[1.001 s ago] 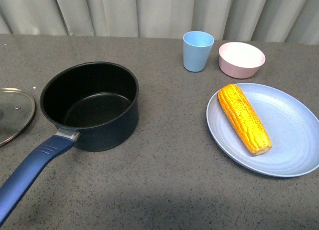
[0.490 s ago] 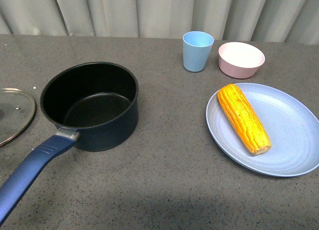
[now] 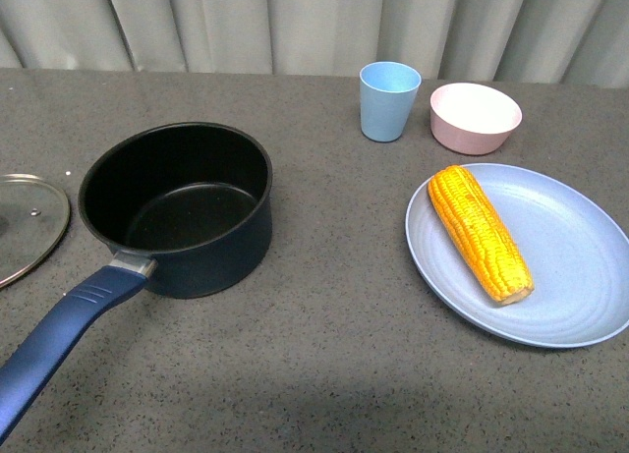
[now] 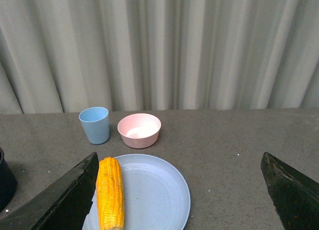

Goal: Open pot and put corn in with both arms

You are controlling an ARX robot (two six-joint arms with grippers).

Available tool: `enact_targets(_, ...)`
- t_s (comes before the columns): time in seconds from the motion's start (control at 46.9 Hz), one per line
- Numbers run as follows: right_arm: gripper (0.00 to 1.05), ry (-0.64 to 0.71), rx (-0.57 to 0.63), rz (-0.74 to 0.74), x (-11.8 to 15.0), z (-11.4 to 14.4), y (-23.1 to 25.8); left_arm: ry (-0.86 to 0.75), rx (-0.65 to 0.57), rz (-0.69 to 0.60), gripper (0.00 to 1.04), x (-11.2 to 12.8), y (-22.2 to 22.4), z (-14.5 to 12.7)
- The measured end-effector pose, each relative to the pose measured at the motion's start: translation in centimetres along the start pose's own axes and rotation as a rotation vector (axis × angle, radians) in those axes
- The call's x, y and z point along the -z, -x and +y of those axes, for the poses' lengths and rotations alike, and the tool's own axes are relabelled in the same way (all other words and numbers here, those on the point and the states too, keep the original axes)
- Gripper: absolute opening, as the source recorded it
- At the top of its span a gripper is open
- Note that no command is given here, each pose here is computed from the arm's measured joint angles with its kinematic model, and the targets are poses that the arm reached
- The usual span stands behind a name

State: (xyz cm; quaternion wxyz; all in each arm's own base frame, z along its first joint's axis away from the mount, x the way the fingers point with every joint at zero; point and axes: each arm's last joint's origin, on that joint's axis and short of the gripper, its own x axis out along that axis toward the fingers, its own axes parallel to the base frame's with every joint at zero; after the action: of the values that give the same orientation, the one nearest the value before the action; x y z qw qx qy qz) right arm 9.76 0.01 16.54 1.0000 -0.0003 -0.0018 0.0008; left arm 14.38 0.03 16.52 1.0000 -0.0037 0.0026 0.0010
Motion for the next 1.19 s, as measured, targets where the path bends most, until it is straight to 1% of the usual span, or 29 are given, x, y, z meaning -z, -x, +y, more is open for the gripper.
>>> enact_targets(0.575, 0.95, 0.0, 0.0, 0.0, 0.0, 0.0, 0.0, 0.0, 0.0, -0.026, 0.04, -0.8, 2.3, 0.0)
enact_targets(1.108, 0.95, 0.0, 0.0, 0.0, 0.0, 0.0, 0.0, 0.0, 0.001, -0.027, 0.04, -0.7, 3.6, 0.0)
enact_targets(1.193, 0.95, 0.0, 0.0, 0.0, 0.0, 0.0, 0.0, 0.0, 0.0, 0.005, 0.04, -0.3, 4.4, 0.0)
